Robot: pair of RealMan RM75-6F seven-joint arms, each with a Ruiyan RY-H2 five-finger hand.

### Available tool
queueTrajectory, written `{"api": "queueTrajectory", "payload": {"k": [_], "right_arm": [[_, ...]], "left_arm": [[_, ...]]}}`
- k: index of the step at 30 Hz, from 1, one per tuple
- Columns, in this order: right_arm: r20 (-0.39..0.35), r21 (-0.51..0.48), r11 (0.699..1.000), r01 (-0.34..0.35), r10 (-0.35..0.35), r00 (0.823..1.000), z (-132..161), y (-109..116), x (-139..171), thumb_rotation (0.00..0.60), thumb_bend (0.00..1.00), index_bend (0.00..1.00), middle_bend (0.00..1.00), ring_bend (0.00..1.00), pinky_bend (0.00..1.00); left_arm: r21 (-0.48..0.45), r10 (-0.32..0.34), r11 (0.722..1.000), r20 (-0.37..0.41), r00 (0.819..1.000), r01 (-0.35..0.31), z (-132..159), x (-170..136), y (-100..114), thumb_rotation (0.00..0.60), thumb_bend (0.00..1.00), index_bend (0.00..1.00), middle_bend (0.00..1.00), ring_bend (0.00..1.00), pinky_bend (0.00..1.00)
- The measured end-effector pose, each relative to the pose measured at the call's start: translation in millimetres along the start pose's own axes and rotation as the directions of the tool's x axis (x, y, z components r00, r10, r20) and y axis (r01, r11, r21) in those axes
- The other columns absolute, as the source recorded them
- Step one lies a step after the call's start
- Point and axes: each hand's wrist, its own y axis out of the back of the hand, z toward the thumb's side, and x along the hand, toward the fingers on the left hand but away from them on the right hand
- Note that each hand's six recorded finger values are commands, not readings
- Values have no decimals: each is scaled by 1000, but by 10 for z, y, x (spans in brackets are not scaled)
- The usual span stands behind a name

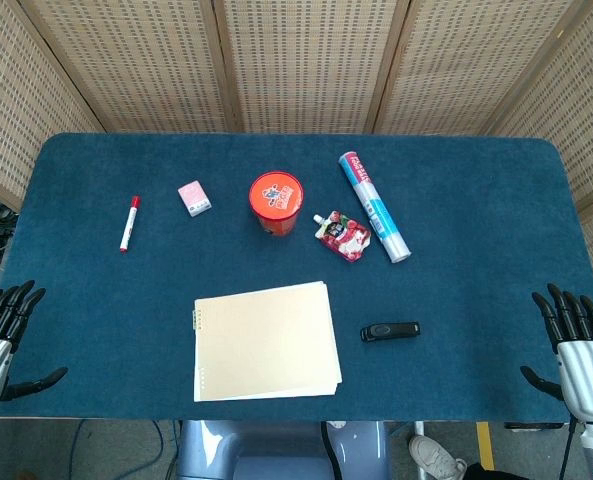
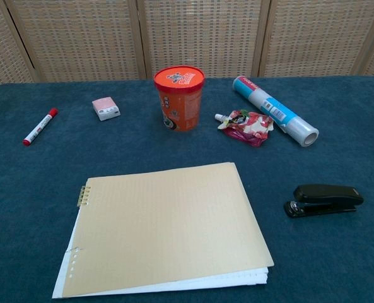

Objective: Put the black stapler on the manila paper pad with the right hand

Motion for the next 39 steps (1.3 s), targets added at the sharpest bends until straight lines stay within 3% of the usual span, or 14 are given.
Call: {"api": "queueTrajectory", "payload": {"k": [10, 15, 19, 27, 32, 39], "right_arm": [[-22, -5, 999, -32, 32, 999, 51, -82, -70, 600, 0, 0, 0, 0, 0], [-106, -19, 996, -92, 90, 990, 238, -206, -246, 600, 0, 50, 77, 23, 41], [-191, -50, 981, -187, 174, 966, 463, -356, -416, 600, 3, 219, 254, 173, 259], [-329, -53, 930, -365, 329, 885, 1058, -801, -781, 600, 150, 336, 376, 302, 380], [-345, -7, 925, -379, 354, 870, 1319, -1059, -909, 600, 209, 354, 390, 315, 380], [-350, 66, 927, -369, 367, 862, 1594, -1374, -1014, 600, 267, 375, 405, 327, 380]], "left_arm": [[8, -9, 1000, 1, 1000, 9, 15, 17, -39, 600, 0, 0, 0, 0, 0], [18, -18, 1000, -8, 1000, 18, 7, 66, -79, 600, 0, 0, 0, 0, 0], [28, -20, 999, -19, 1000, 21, -11, 106, -102, 600, 0, 0, 0, 0, 0], [47, -43, 998, -48, 998, 46, -56, 171, -192, 600, 0, 0, 0, 0, 0], [57, -59, 996, -60, 996, 62, -72, 206, -250, 600, 0, 0, 0, 0, 0], [59, -69, 996, -71, 995, 73, -95, 238, -283, 600, 0, 0, 0, 0, 0]]}}
